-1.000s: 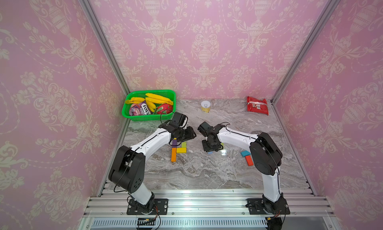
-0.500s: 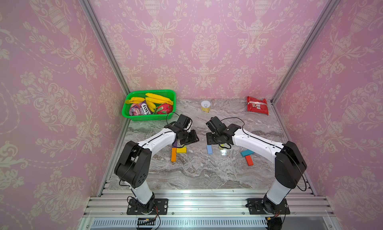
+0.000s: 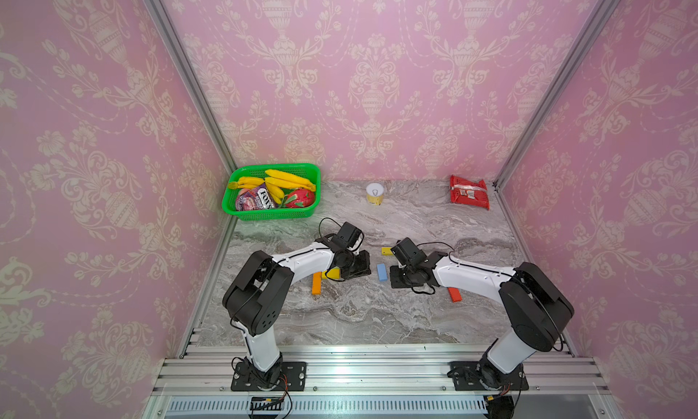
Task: Assemble the letter p with building blocks
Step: Assemble the building block at the center of the board.
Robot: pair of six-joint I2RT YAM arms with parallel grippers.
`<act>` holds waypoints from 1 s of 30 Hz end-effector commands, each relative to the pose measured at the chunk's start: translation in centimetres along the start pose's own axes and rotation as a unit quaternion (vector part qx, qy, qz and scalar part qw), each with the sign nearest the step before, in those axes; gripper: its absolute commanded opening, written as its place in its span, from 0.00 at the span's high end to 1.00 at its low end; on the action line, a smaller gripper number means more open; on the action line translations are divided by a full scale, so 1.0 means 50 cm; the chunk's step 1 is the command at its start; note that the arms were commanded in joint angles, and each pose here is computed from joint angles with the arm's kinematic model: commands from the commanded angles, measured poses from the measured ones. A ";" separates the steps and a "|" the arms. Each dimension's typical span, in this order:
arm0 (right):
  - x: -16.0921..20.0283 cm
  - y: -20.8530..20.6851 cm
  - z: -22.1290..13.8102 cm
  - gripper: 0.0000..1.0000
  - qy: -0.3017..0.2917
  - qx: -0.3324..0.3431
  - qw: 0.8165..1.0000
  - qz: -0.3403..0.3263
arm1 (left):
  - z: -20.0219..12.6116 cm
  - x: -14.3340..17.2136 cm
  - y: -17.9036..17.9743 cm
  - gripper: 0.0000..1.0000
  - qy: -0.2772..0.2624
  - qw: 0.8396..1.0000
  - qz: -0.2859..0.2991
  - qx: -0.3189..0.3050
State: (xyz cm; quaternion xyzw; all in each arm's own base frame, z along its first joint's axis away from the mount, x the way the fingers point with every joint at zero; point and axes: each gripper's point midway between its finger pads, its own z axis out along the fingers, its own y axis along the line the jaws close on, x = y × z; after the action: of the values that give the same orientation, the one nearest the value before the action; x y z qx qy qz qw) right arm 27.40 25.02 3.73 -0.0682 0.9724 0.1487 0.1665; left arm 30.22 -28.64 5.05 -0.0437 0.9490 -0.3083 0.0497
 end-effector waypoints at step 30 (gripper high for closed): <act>-0.027 0.018 0.059 0.91 0.032 -0.017 0.999 0.028 | 0.082 -0.016 -0.012 1.00 0.056 0.998 -0.011 -0.006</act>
State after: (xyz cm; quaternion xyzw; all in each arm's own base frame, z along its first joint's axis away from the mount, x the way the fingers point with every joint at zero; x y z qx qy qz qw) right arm 29.06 26.93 2.23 -0.0575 0.9739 0.1696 0.1392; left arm 31.90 -30.79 2.22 -0.0494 0.9525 -0.3004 0.0078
